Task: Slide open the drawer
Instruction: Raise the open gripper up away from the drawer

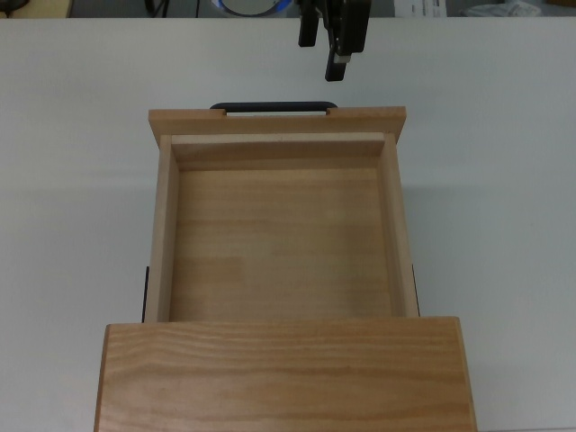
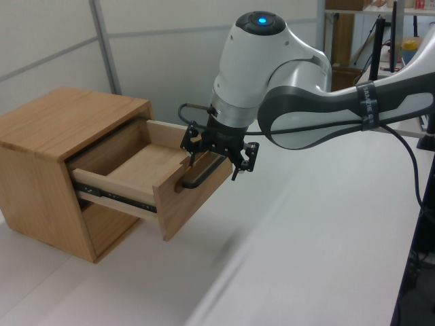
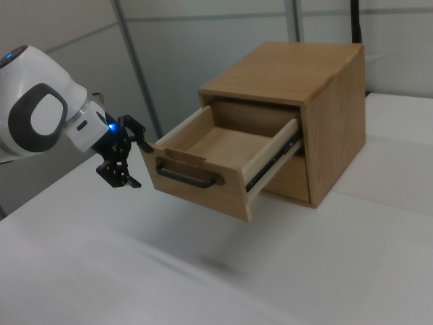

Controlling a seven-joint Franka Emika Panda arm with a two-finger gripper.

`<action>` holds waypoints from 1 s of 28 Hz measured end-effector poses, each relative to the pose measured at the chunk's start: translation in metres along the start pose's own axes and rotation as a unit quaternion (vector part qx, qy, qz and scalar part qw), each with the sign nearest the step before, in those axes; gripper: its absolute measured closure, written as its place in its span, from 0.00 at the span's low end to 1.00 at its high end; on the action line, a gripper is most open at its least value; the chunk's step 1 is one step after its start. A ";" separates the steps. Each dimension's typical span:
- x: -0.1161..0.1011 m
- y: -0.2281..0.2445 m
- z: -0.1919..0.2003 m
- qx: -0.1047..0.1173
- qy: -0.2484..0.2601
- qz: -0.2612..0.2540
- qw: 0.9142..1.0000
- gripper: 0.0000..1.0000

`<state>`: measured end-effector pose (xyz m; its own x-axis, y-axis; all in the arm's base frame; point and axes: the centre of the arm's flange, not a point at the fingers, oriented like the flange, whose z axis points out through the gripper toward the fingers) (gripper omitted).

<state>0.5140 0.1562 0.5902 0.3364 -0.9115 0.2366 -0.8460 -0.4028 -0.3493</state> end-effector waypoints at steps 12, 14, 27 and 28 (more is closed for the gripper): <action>0.012 0.001 -0.022 -0.022 -0.105 -0.264 0.958 0.00; 0.021 0.001 -0.027 -0.027 -0.115 -0.301 0.946 0.00; 0.066 0.007 -0.032 -0.059 -0.170 -0.490 0.853 0.00; 0.069 0.008 -0.031 -0.058 -0.171 -0.499 0.848 0.00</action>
<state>0.5175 0.0927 0.6313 0.9918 -0.1011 0.0782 -0.0987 -0.9945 -0.0342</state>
